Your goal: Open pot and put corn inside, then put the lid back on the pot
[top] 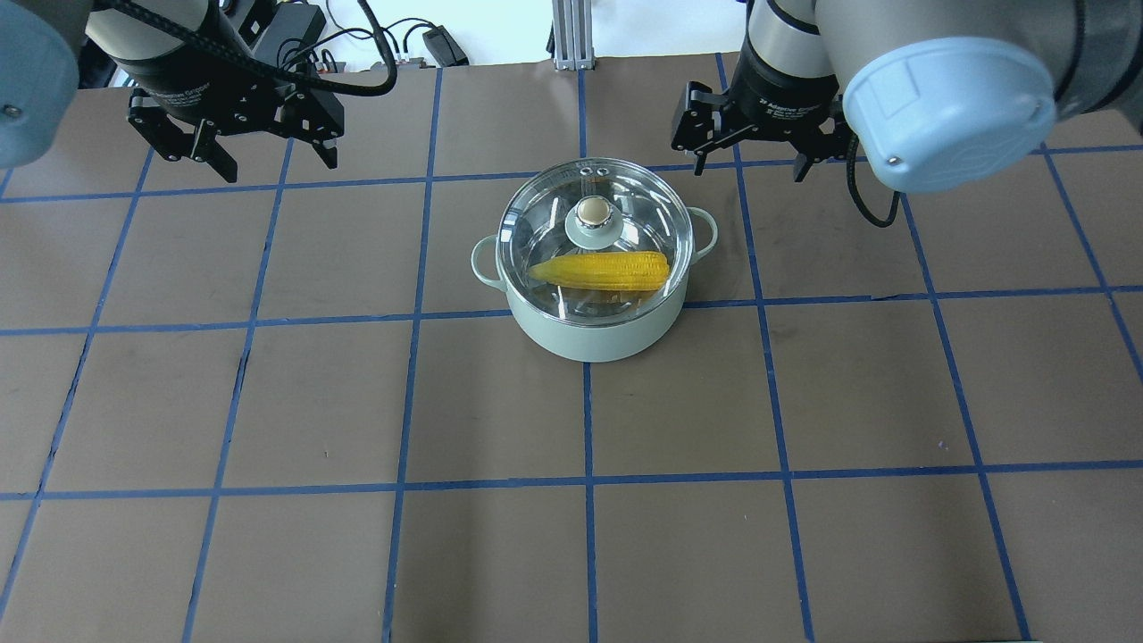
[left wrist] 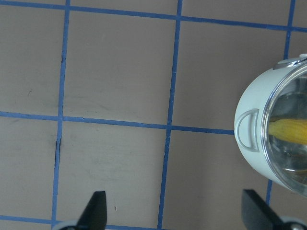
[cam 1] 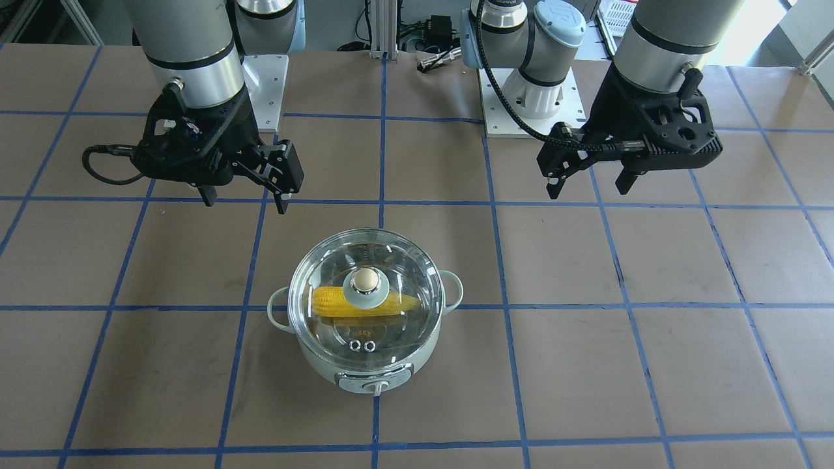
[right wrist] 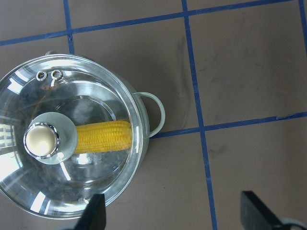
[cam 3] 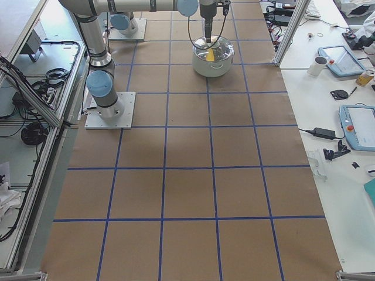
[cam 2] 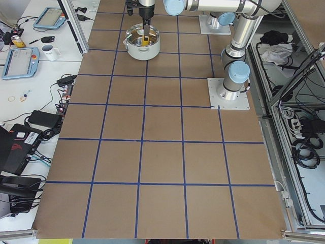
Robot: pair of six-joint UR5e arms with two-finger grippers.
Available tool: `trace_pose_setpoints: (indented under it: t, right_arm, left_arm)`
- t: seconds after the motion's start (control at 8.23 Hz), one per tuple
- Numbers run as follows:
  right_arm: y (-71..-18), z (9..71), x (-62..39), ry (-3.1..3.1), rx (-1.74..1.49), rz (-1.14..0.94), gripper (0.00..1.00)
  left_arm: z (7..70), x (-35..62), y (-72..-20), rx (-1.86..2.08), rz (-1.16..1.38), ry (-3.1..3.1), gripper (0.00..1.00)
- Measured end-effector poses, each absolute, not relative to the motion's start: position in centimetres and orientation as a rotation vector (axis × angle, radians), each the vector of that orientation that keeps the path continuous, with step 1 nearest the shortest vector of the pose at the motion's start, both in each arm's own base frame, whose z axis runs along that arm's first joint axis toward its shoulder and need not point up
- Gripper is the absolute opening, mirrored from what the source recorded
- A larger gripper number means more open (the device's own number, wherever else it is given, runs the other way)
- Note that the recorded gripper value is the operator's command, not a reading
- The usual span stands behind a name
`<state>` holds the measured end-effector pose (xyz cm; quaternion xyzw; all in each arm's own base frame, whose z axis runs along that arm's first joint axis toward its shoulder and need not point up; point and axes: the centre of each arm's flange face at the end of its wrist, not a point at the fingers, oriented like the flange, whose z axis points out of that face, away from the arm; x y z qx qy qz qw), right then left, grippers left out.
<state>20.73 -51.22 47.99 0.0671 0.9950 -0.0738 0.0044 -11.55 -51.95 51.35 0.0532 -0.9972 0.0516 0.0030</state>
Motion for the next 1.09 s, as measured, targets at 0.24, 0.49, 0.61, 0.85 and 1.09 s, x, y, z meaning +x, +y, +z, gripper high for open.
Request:
trace_pose_setpoints:
  t: [0.24,0.49,0.61,0.85,1.09]
  right_arm:
    - [-50.5,49.1,20.1,3.115,0.211,-0.25,1.0]
    - [-50.0,49.1,19.8,3.135,0.177,-0.213,1.0]
    - [-49.7,49.1,19.7,3.148,0.156,-0.187,1.0]
    - [-49.5,49.1,19.6,3.154,0.138,-0.167,1.0]
    - [-49.5,49.1,19.5,3.151,0.135,-0.162,1.0]
  left_arm:
    - [51.5,-11.5,-51.8,0.167,0.166,-3.129,1.0]
    - [51.6,-11.5,-51.8,0.166,0.167,-3.131,1.0]
    - [51.5,-11.5,-51.8,0.166,0.165,-3.131,1.0]
    - [51.4,-11.5,-51.9,0.167,0.163,-3.132,1.0]
    - [51.4,-11.5,-51.9,0.166,0.162,-3.131,1.0]
